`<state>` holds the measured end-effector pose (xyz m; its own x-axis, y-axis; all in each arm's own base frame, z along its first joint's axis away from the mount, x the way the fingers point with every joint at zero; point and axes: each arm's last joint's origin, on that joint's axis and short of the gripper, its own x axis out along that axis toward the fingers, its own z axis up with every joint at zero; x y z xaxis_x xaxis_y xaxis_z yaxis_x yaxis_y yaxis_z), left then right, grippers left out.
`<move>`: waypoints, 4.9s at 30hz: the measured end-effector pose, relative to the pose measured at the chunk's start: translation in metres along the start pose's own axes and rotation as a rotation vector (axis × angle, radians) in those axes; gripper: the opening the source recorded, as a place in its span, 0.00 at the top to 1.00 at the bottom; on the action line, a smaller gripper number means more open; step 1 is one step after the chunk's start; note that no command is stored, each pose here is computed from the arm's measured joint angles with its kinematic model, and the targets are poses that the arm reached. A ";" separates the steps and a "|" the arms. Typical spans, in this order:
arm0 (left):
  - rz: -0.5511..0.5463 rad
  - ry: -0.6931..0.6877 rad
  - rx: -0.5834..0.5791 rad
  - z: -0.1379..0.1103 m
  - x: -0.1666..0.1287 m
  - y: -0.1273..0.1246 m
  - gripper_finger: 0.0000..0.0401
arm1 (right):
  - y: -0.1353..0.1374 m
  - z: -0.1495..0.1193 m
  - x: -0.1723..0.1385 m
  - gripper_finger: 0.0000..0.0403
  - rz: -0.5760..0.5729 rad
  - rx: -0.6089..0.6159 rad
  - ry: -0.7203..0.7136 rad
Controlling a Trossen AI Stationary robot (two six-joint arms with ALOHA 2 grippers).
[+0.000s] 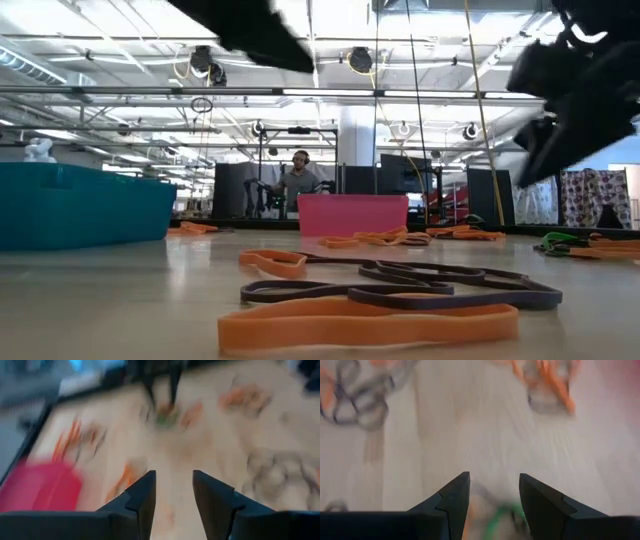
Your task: Sort rubber bands into baskets
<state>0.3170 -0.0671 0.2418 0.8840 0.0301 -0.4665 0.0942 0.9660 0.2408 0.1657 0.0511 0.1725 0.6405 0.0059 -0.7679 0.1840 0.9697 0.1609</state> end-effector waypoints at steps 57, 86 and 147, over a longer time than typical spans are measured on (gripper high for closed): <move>0.015 0.003 -0.295 -0.028 0.283 0.019 0.69 | -0.017 -0.021 -0.029 0.59 -0.078 0.053 0.219; -0.058 0.127 -0.018 0.055 0.207 0.038 0.99 | -0.017 -0.021 -0.029 0.59 -0.079 0.053 0.217; 0.208 1.087 -0.506 -0.100 -0.086 0.010 0.92 | 0.028 0.044 0.037 0.59 -0.037 -0.305 -0.408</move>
<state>0.1964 -0.0345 0.1988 -0.0060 0.1614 -0.9869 -0.4074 0.9009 0.1498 0.2268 0.0676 0.1758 0.8881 -0.0663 -0.4548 0.0247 0.9950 -0.0968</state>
